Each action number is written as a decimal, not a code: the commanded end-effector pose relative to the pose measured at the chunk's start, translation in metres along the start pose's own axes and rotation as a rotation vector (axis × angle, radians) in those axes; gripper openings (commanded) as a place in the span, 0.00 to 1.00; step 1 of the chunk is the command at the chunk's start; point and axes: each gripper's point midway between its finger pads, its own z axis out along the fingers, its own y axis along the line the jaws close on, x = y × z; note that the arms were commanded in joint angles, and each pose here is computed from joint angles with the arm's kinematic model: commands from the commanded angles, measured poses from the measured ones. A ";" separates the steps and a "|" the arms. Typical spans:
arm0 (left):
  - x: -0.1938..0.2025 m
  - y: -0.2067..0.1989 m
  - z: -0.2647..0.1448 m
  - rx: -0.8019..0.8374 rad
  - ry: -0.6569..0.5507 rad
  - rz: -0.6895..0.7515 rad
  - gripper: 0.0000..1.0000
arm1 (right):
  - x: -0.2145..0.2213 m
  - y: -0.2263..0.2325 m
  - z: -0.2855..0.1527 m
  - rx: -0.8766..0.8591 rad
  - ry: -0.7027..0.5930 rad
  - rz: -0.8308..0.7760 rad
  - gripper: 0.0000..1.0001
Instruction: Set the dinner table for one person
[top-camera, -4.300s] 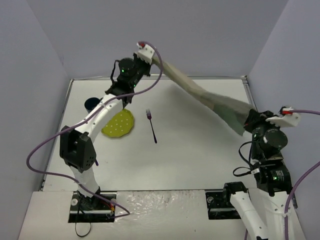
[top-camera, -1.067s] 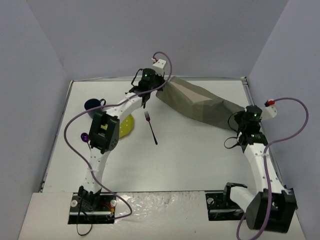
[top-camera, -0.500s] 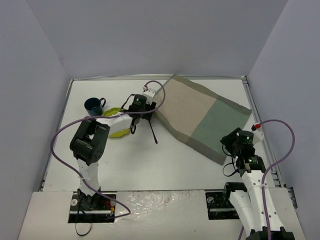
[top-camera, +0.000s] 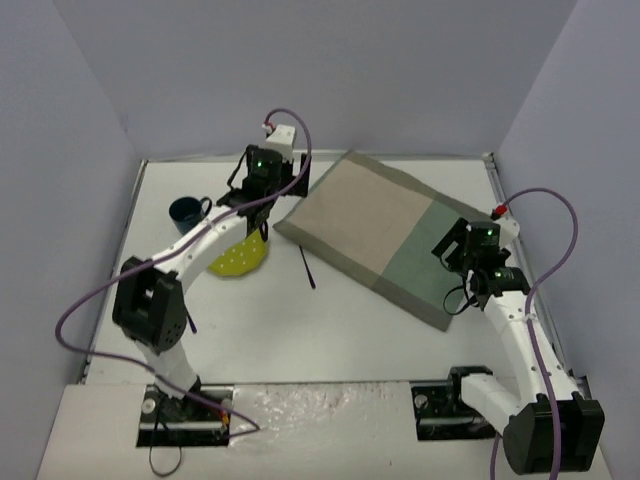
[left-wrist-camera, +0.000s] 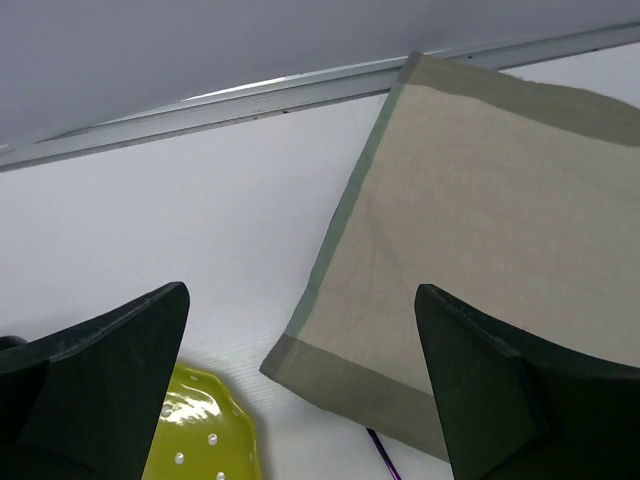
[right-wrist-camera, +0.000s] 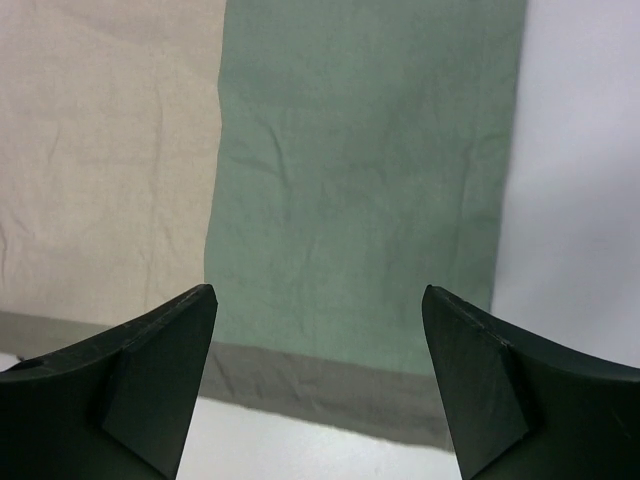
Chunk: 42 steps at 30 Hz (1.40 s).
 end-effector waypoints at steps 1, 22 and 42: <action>-0.015 0.003 -0.025 -0.017 0.010 -0.126 0.93 | -0.040 0.022 0.032 0.016 -0.114 -0.040 0.80; 0.048 -0.120 0.109 0.322 0.151 -0.135 0.91 | -0.058 0.001 0.165 0.062 -0.102 -0.103 0.81; 0.143 -0.109 0.181 0.286 0.336 -0.208 0.89 | -0.002 -0.082 0.180 0.253 0.066 0.129 0.84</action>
